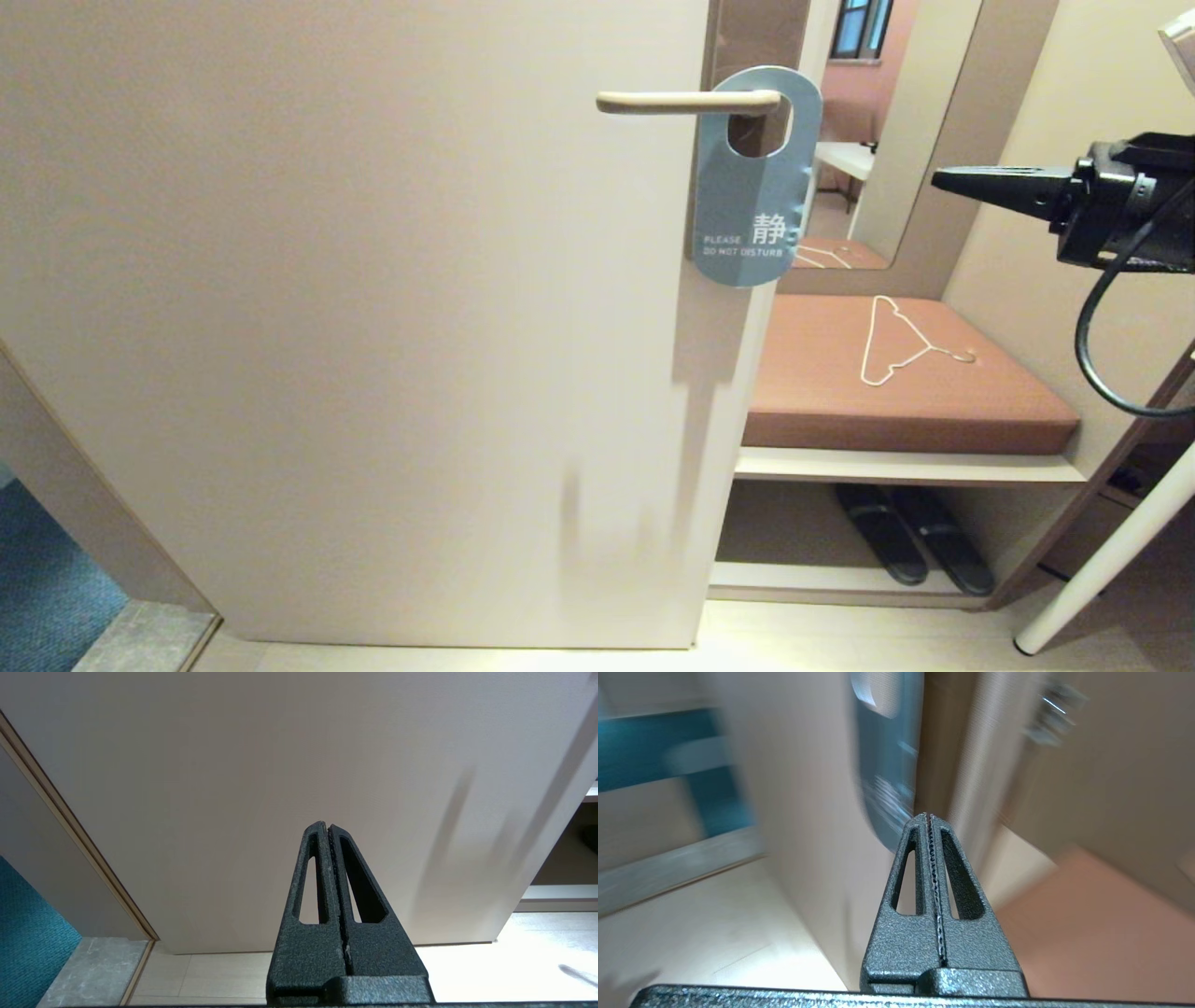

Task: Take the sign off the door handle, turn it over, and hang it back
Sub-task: Take down the sign

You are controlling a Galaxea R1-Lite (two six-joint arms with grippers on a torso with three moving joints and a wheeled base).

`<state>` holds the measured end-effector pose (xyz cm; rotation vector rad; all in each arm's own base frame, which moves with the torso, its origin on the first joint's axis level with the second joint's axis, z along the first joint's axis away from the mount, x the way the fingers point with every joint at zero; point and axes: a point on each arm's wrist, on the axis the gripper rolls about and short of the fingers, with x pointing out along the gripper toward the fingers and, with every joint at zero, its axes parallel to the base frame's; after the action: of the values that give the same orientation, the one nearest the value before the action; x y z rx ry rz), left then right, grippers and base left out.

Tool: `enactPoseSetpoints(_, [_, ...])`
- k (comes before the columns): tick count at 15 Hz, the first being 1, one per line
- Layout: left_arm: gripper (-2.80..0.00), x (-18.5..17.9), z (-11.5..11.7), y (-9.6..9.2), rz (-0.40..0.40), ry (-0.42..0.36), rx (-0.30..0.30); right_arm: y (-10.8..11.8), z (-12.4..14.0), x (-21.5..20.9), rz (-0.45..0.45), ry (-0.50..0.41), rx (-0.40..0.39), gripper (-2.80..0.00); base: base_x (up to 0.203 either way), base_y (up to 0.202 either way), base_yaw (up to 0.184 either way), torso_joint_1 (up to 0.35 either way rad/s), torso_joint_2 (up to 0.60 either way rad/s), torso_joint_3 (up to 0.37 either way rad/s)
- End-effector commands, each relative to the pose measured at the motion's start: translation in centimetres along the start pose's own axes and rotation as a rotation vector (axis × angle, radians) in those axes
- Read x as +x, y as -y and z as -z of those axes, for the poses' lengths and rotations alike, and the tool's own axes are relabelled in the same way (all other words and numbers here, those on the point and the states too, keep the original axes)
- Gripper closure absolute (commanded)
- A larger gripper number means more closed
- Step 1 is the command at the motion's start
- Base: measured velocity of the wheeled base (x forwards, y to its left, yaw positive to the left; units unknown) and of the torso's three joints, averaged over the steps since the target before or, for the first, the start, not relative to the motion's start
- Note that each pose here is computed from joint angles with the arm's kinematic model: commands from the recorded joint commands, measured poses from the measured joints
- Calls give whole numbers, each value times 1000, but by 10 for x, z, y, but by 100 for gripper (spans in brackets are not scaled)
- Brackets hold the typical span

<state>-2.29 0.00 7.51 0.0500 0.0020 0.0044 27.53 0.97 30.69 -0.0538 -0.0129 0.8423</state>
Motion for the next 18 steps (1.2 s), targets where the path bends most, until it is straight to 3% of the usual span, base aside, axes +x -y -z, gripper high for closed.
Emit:
enactPoseSetpoints(1, [0, 0, 0, 0, -2, -1, 1, 16, 12, 15, -101, -3, 12, 0, 0, 0, 0, 0, 0, 0])
enactPoseSetpoints(6, [0, 0, 0, 0, -1, -1, 1, 24, 25, 32, -239, -9, 33, 0, 0, 0, 0, 0, 0, 0])
enactPoseSetpoints(13, [0, 0, 0, 0, -1, -1, 1, 39, 39, 48, -248, -25, 43, 0, 0, 0, 0, 0, 0, 0])
enactPoseSetpoints(14, [0, 0, 0, 0, -1, -1, 1, 43, 41, 51, -248, -22, 37, -280, 0, 0, 0, 0, 0, 0])
enactPoseSetpoints(18, [0, 0, 0, 0, -2, -1, 1, 46, 44, 58, -256, -9, 16, -280, 0, 0, 0, 0, 0, 0])
